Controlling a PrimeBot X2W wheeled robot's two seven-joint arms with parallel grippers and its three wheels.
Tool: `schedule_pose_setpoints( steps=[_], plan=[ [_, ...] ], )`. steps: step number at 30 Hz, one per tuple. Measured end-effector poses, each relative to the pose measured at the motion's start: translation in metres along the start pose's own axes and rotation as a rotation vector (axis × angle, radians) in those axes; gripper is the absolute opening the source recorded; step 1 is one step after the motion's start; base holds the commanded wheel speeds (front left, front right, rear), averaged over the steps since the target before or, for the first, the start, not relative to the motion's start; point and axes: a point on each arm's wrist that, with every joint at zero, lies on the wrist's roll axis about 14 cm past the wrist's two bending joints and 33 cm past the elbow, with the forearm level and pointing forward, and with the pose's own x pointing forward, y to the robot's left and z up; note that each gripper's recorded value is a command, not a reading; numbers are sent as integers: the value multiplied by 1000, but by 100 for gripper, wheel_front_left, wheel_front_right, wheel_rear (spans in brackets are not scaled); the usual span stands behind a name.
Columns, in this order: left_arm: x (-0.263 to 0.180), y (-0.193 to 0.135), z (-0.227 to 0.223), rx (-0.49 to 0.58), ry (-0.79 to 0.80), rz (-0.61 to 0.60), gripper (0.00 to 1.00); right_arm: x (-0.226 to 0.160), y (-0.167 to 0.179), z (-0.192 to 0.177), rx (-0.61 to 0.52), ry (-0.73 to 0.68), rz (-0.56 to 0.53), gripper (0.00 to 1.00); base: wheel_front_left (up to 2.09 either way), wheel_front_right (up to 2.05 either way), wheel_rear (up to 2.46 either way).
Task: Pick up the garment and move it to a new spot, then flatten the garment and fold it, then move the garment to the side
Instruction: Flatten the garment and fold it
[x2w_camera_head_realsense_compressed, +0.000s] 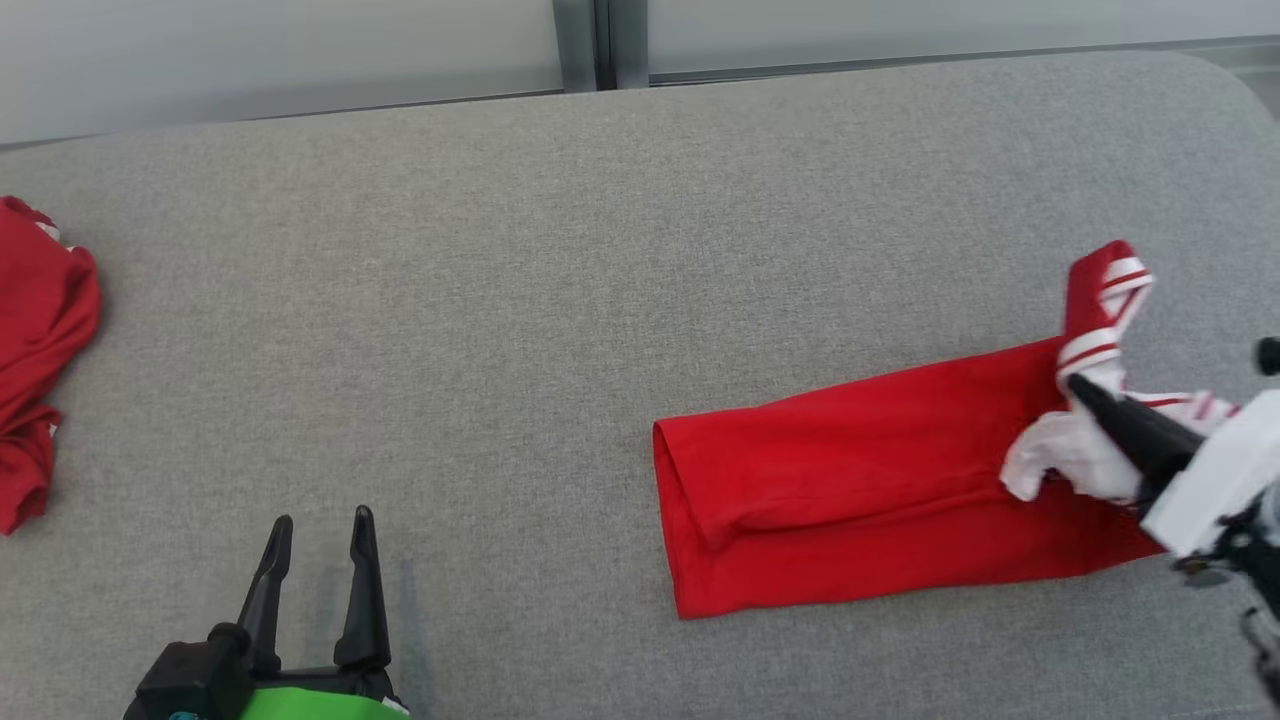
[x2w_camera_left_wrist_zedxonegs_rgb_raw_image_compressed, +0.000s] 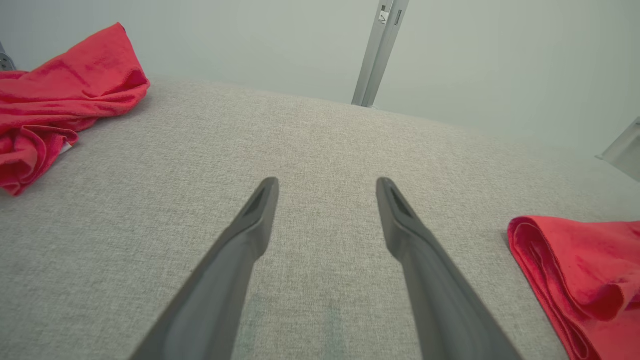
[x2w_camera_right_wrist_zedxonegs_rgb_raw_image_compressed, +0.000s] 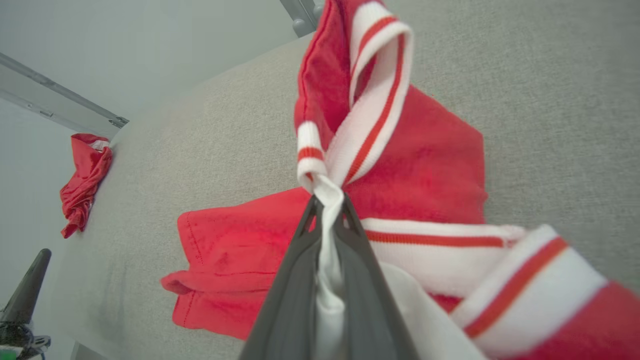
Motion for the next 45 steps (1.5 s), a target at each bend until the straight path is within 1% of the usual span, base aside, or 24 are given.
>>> schedule_pose_setpoints(
  steps=[3, 5, 8, 12, 15, 20, 27, 29, 30, 35, 39, 42, 45],
  plan=[
    [3, -4, -2, 4, 6, -14, 100, 17, 42, -23, 61, -6, 79, 0, 0, 0, 0],
    [5, -5, -4, 7, 12, -19, 100, 29, 67, -39, 76, 10, 115, 0, 0, 0, 0],
    [8, -12, -9, 8, 27, -40, 100, 46, 96, -55, 85, 19, 140, 0, 0, 0, 0],
    [10, -16, -11, 13, 33, -53, 100, 63, 113, -70, 56, 39, 156, 0, 0, 0, 0],
    [9, -12, -10, 17, 29, -42, 100, 72, 127, -85, 33, 76, 187, 0, 0, 0, 0],
    [7, -6, -10, 19, 30, -23, 100, 80, 149, -102, 29, 119, 252, 0, 0, 0, 0],
    [3, -6, -10, 16, 31, -18, 100, 85, 157, -112, 4, 149, 267, 0, 0, 0, 0],
    [3, -6, -10, 11, 31, -17, 100, 84, 160, -114, -11, 155, 275, 35, 0, 0, 0],
    [3, -6, -10, 10, 31, -15, 100, 84, 162, -114, -17, 155, 282, 100, 0, 0, 0],
    [2, -6, -11, 11, 33, -16, 100, 77, 176, -102, -32, 117, 321, 100, 0, 0, 0],
    [3, -8, -9, 12, 28, -22, 100, 67, 180, -89, -24, 70, 333, 100, 0, 0, 0],
    [4, -10, -8, 9, 24, -27, 100, 58, 180, -74, -17, 13, 336, 100, 0, 0, 0],
    [4, -12, -7, 6, 21, -29, 100, 48, 181, -53, -36, -63, 341, 100, 0, 0, 0]
  ],
)
